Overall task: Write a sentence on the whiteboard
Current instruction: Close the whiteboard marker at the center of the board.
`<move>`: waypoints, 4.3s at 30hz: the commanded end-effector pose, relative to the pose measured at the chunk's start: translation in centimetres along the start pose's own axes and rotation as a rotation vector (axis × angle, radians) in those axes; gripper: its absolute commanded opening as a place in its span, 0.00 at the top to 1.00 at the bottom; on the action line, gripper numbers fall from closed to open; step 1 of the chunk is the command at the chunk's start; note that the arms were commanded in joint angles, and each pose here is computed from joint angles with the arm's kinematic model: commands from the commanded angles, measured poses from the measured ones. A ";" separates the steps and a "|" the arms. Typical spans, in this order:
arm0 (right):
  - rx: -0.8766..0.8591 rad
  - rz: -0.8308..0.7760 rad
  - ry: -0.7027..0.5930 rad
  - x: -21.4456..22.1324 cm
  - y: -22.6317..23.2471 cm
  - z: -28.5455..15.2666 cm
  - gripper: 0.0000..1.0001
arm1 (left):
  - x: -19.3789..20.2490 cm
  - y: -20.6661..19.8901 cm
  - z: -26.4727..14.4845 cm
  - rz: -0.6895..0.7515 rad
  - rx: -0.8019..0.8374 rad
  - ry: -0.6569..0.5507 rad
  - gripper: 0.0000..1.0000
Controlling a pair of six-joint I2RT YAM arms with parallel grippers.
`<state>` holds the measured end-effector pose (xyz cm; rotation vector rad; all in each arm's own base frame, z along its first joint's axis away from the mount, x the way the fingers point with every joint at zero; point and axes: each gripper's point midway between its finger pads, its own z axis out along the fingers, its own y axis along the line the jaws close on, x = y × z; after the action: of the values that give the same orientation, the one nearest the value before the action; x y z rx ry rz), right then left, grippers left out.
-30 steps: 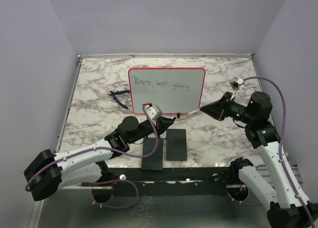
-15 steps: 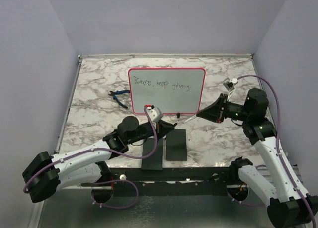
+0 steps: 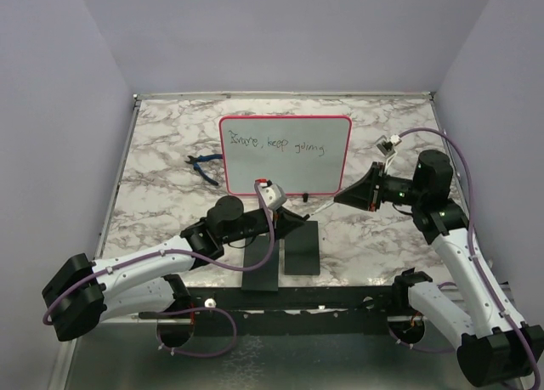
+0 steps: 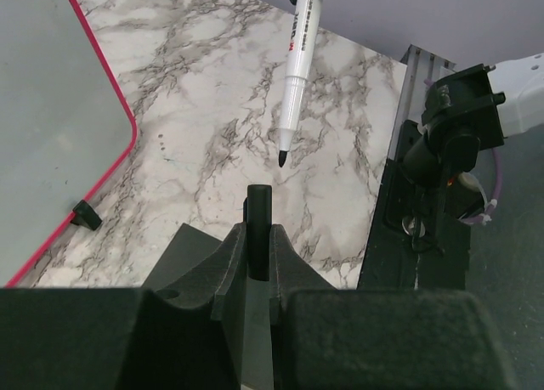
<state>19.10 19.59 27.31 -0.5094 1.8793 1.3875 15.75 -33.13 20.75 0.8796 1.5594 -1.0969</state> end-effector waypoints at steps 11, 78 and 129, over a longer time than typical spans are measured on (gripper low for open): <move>-0.024 0.021 0.026 1.0 -0.4 0.1 0.99 | -1.4 -1.4 -0.1 0.013 0.054 -0.027 1.00; -0.117 0.112 0.099 3.6 -0.8 0.8 0.99 | -2.1 -2.3 0.6 0.025 0.083 -0.022 1.00; -0.043 0.190 0.313 13.5 -2.0 5.5 0.99 | -0.3 -0.1 0.4 0.038 -0.031 -0.111 1.00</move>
<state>16.75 24.85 17.14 -0.5745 2.0798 1.4522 13.78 -32.46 13.97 0.9502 1.7137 -1.0534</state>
